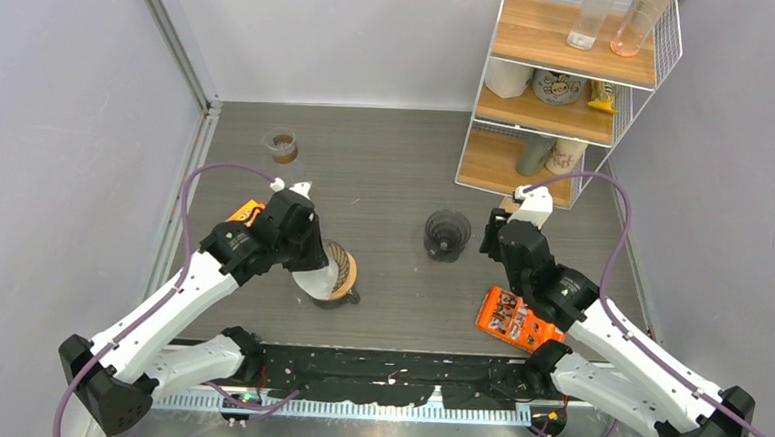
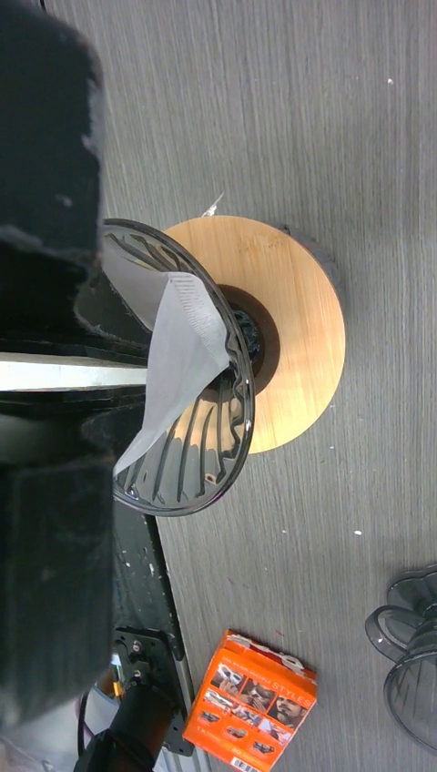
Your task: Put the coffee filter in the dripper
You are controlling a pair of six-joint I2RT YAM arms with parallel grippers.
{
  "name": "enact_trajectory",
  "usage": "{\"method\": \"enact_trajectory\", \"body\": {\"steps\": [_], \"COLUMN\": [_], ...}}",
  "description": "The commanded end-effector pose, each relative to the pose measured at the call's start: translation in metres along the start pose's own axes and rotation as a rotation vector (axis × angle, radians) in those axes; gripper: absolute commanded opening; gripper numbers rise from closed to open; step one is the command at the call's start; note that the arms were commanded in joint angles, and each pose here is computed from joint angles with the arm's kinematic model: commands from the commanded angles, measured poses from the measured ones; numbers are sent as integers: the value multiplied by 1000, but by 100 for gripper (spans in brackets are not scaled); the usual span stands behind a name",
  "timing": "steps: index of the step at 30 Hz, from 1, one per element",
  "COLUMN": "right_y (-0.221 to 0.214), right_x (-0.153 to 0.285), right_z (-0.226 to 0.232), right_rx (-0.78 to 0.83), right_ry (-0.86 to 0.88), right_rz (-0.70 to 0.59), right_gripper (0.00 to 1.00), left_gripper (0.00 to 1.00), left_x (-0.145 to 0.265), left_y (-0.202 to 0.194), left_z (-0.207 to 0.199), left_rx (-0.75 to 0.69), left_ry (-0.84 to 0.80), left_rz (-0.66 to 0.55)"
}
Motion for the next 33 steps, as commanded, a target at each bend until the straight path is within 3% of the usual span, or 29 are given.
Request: {"method": "enact_trajectory", "body": {"steps": [1, 8, 20, 25, 33], "right_y": [23, 20, 4, -3, -7], "right_x": [3, 4, -14, -21, -25], "right_z": [-27, -42, -39, -35, -36], "right_rx": [-94, -122, -99, -108, -122], "right_ry": [-115, -162, -172, -140, -126], "right_rz": [-181, -232, -158, -106, -77], "right_gripper": [55, 61, 81, 90, 93], "left_gripper": [18, 18, 17, 25, 30], "left_x": [3, -4, -9, -12, -22], "left_y": [16, 12, -1, -6, -10], "left_z": [-16, -14, -5, -4, -6], "left_rx": [40, 39, -18, -32, -42], "left_ry": [-57, -12, 67, 69, 72], "left_rz": [-45, -8, 74, 102, 141]}}
Point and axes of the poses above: each gripper's point midway between its finger pads, its own x axis back along the fingers, its own z axis along the line the jaws close on, y = z × x, the point moved 1 cm from there along x, back along the fingers, and after that the axes turned 10 degrees about -x, right-handed, at the moved point
